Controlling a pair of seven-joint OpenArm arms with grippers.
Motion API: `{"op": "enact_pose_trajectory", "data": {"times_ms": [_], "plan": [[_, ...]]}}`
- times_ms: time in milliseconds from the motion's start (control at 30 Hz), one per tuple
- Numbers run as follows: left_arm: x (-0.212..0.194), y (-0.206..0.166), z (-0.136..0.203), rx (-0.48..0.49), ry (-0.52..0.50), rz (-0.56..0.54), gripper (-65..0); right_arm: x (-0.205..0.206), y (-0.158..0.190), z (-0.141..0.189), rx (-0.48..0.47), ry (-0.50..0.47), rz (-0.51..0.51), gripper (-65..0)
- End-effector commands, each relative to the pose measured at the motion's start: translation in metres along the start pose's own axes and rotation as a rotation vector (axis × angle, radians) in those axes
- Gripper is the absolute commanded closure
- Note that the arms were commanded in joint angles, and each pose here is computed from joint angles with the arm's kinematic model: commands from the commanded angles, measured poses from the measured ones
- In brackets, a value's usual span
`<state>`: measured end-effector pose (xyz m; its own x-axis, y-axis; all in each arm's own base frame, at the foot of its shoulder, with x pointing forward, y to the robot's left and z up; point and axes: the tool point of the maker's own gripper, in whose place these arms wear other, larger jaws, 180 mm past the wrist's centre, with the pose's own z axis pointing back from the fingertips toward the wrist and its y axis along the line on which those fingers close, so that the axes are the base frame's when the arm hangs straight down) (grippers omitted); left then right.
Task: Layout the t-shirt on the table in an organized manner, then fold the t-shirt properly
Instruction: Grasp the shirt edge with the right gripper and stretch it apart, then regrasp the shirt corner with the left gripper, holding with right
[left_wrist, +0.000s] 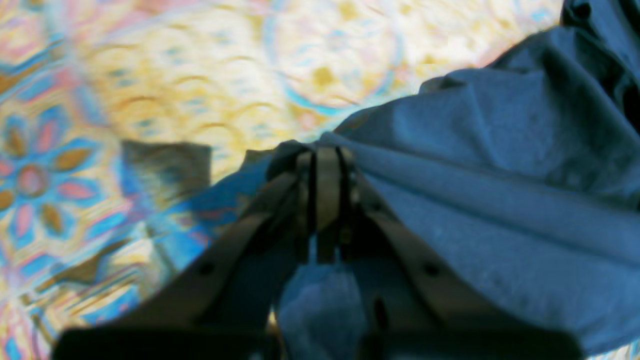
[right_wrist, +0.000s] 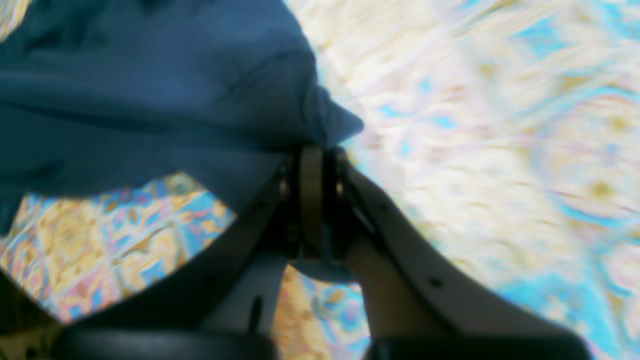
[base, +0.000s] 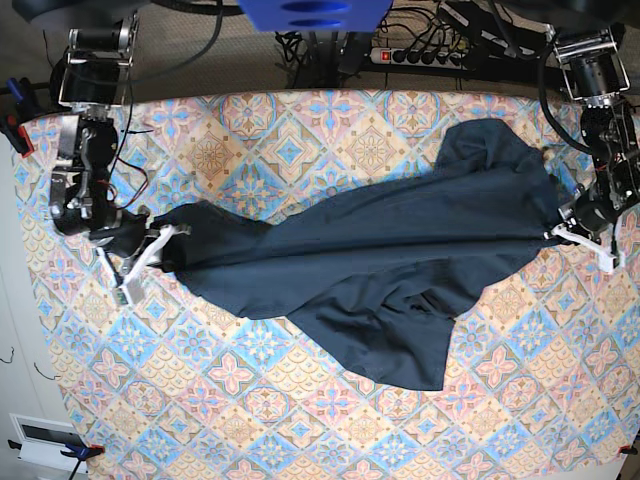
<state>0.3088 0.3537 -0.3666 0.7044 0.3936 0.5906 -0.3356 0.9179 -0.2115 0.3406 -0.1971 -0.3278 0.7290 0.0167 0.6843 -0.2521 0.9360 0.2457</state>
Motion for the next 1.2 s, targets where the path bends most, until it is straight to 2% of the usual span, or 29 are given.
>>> {"op": "enact_pose_trajectory", "data": {"times_ms": [0, 233, 333, 433, 600, 733, 833, 1000, 1167], "plan": [[0.018, 0.002, 0.007, 0.011, -0.045, -0.028, -8.9, 0.016, -0.008, 0.008, -0.019, -0.047, 0.005, -0.6], [0.011, -0.025, 0.024, -0.031, -0.070, -0.130, -39.3, 0.009, -0.017, 0.005, -0.030, -0.032, -0.026, -0.6], [0.000, -0.026, 0.031, -0.047, -0.058, -0.138, -48.7, 0.032, -0.016, 0.007, -0.027, -0.074, -0.008, -0.6], [-0.016, -0.032, 0.044, -0.102, -0.041, -0.111, -49.3, 0.048, -0.016, 0.008, -0.027, -0.105, 0.003, -0.6], [-0.062, -0.048, 0.078, -0.204, 0.029, -0.098, -49.3, 0.038, -0.024, 0.001, -0.030, -0.073, -0.038, -0.6], [-0.096, -0.053, 0.090, -0.221, 0.098, -0.105, -49.3, 0.034, -0.026, -0.001, -0.031, -0.063, -0.048, -0.6], [-0.116, -0.052, 0.091, -0.220, 0.140, -0.079, -49.3, 0.034, -0.026, -0.001, -0.029, -0.063, -0.048, -0.6], [-0.162, -0.077, 0.088, -0.284, 0.276, -0.097, -49.3, 0.034, -0.026, -0.002, -0.028, -0.063, -0.047, -0.6], [-0.187, -0.093, 0.073, -0.323, 0.347, -0.065, -49.3, 0.034, -0.026, -0.002, -0.028, -0.063, -0.047, -0.6]]}}
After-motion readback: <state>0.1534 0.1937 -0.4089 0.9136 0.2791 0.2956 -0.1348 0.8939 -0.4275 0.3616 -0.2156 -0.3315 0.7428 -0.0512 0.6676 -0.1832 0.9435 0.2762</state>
